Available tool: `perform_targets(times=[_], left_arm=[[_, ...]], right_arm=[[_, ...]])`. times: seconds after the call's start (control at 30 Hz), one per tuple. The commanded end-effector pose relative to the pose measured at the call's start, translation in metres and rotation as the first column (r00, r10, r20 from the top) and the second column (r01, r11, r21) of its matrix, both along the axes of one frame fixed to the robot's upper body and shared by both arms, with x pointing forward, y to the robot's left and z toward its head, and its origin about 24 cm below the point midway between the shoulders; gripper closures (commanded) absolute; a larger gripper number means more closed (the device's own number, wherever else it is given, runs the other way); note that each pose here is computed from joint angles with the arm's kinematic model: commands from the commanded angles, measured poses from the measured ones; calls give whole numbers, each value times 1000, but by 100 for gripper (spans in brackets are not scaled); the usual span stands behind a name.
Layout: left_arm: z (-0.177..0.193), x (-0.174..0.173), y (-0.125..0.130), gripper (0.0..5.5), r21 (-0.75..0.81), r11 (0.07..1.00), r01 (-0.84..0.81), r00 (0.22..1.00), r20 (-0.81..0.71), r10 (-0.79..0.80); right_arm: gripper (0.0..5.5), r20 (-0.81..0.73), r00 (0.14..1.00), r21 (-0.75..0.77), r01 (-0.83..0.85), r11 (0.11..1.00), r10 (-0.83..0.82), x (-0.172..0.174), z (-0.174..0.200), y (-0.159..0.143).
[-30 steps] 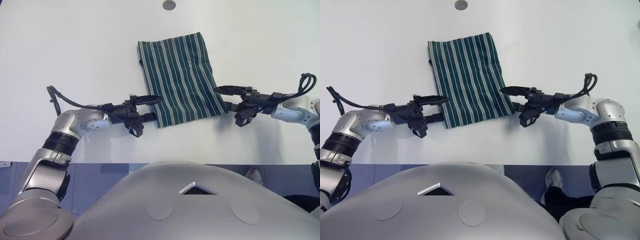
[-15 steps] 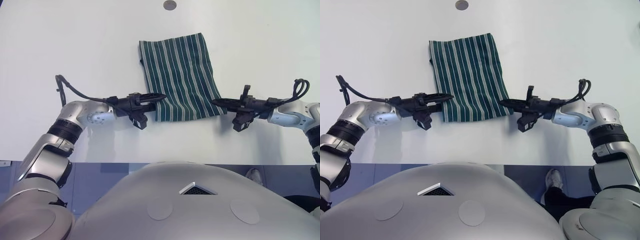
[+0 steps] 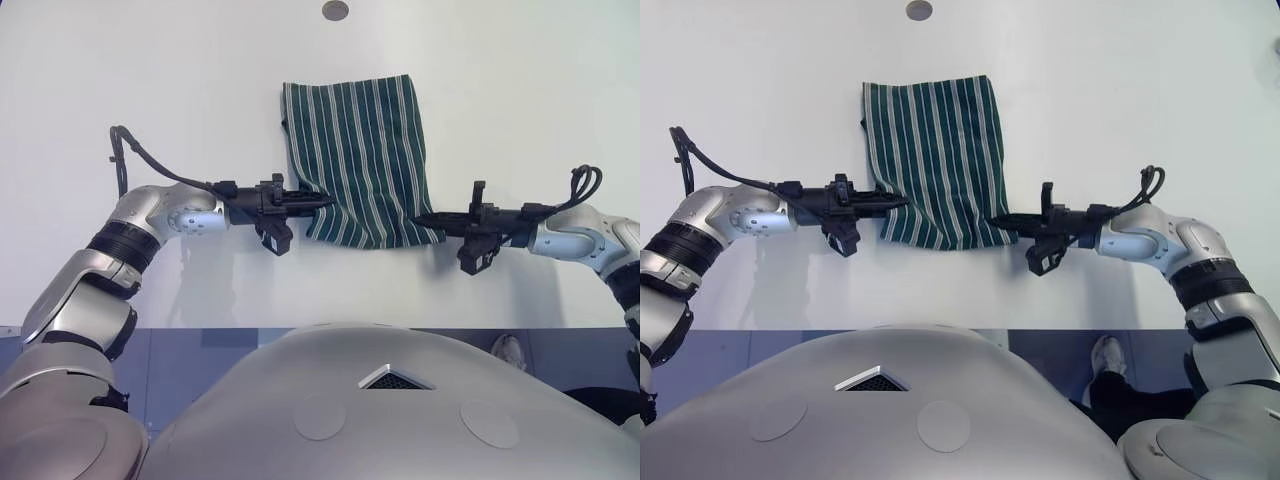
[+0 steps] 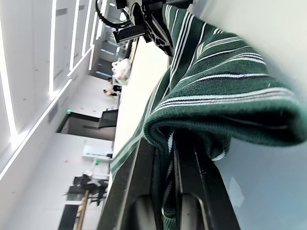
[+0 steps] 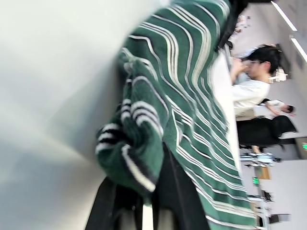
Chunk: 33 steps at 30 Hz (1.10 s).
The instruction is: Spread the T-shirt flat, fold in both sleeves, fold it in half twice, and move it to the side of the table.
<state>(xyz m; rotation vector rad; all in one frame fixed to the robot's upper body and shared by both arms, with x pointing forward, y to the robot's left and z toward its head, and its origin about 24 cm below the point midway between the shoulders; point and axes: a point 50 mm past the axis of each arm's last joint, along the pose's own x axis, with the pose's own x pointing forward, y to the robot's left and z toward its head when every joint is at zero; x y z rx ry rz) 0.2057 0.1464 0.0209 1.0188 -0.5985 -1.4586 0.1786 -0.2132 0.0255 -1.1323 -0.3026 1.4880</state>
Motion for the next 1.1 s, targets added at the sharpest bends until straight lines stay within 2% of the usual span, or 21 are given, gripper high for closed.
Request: perform_targets(times=[0.03, 0.13, 0.27, 0.37, 0.43, 0.47, 0.53, 0.63, 0.7, 0.83, 0.97, 1.07, 1.1], left_arm=[[-69, -112, 50, 546, 448, 794, 412, 828, -548, -121], [-53, -115, 51, 547, 430, 792, 434, 747, -663, -49], [-38, -101, 34, 548, 334, 838, 431, 589, -808, 20], [-18, -89, 18, 550, 165, 924, 345, 411, -912, 10], [5, -77, 30, 550, 85, 964, 251, 299, -954, 6], [22, -68, 39, 550, 59, 976, 210, 267, -964, 1], [56, -45, 51, 550, 11, 994, 113, 232, -973, -16], [97, -12, 41, 550, -84, 996, -27, 201, -977, -77], [106, -2, 33, 550, -110, 991, -78, 172, -980, -95], [99, 17, 23, 550, -106, 960, -259, 90, -992, -85], [72, 30, 32, 550, 15, 900, -435, 51, -998, 42], [60, 30, 41, 550, 68, 862, -501, 27, -995, 94], [59, 24, 47, 550, 96, 875, -474, 16, -993, 118]], right_arm=[[550, -250, 968, -140, -21, 990, -14, -24, 14, -7], [550, -341, 938, -130, 11, 991, -56, -28, 22, -3], [550, -519, 847, -77, 86, 993, -113, -32, 40, 8], [550, -664, 738, -40, 122, 992, -117, -23, 60, 21], [550, -754, 643, -3, 193, 981, -129, -11, 70, 25], [550, -786, 604, 11, 229, 973, -133, -6, 72, 27], [550, -833, 533, 17, 293, 956, -148, 1, 68, 28], [550, -884, 432, 3, 387, 922, -179, 7, 49, 30], [550, -906, 386, 8, 427, 904, -175, 8, 38, 36], [550, -936, 311, 20, 515, 857, -166, 20, 32, 43], [550, -951, 265, 20, 569, 822, -160, 28, 36, 41], [550, -955, 237, 2, 604, 797, -178, 27, 33, 36], [550, -951, 231, -12, 638, 770, -206, 34, 28, 35]])
